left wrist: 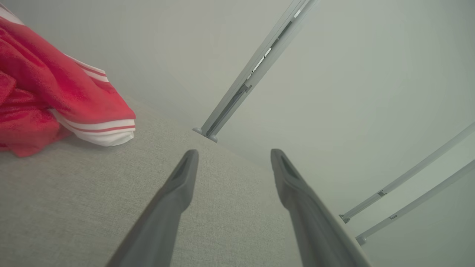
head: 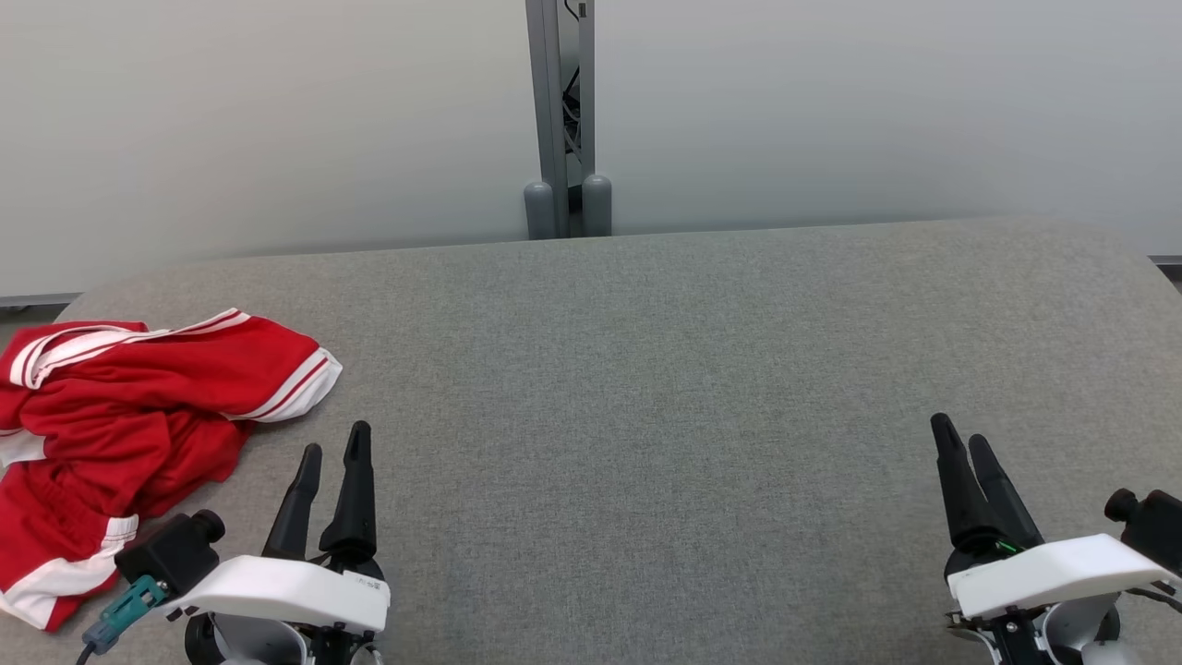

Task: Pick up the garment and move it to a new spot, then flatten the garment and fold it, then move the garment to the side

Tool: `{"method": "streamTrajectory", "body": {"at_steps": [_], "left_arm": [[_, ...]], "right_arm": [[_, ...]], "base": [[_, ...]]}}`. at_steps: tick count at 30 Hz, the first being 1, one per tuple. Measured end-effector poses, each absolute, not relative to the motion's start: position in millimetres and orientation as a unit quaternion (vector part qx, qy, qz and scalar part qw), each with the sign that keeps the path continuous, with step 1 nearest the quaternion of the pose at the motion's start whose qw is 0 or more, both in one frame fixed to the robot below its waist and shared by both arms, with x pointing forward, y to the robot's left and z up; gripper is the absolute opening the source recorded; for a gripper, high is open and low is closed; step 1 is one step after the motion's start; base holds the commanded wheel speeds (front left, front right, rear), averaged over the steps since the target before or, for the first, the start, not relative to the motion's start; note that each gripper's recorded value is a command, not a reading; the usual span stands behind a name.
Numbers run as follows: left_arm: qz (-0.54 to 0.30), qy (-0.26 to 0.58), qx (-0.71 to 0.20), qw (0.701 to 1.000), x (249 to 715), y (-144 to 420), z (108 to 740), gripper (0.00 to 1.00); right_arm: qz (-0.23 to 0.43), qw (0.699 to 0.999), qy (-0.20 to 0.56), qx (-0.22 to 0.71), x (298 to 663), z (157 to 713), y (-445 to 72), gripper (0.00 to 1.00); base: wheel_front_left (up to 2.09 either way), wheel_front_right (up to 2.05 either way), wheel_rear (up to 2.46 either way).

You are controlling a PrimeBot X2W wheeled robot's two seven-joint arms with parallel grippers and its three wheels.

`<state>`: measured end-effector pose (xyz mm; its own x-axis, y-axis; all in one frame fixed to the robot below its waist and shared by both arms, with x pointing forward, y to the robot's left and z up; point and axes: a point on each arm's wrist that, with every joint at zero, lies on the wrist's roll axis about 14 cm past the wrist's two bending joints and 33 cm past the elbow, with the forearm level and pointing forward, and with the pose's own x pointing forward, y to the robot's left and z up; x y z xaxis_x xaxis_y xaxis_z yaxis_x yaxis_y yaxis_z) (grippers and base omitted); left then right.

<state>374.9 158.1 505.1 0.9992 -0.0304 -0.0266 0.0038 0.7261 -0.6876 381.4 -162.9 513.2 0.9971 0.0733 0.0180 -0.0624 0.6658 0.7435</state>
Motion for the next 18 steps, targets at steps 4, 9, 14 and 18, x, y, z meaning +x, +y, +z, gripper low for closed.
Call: {"method": "streamTrajectory", "body": {"at_steps": [4,9,14,18], "left_arm": [[-0.013,0.014,-0.337,0.941,374,155,508,1.00],[-0.009,0.011,-0.300,0.954,371,154,508,1.00],[-0.009,0.001,-0.274,0.962,370,153,513,1.00],[-0.014,-0.007,-0.251,0.968,369,151,517,1.00]], "right_arm": [[0.045,0.926,0.005,0.375,380,514,-158,1.00],[0.050,0.941,-0.006,0.335,377,518,-157,1.00],[0.060,0.950,-0.011,0.306,375,521,-151,1.00],[0.067,0.957,-0.017,0.282,374,524,-147,1.00]], "base": [[0.00,0.00,0.00],[0.00,0.00,0.00],[0.00,0.00,0.00],[0.00,0.00,0.00]]}}
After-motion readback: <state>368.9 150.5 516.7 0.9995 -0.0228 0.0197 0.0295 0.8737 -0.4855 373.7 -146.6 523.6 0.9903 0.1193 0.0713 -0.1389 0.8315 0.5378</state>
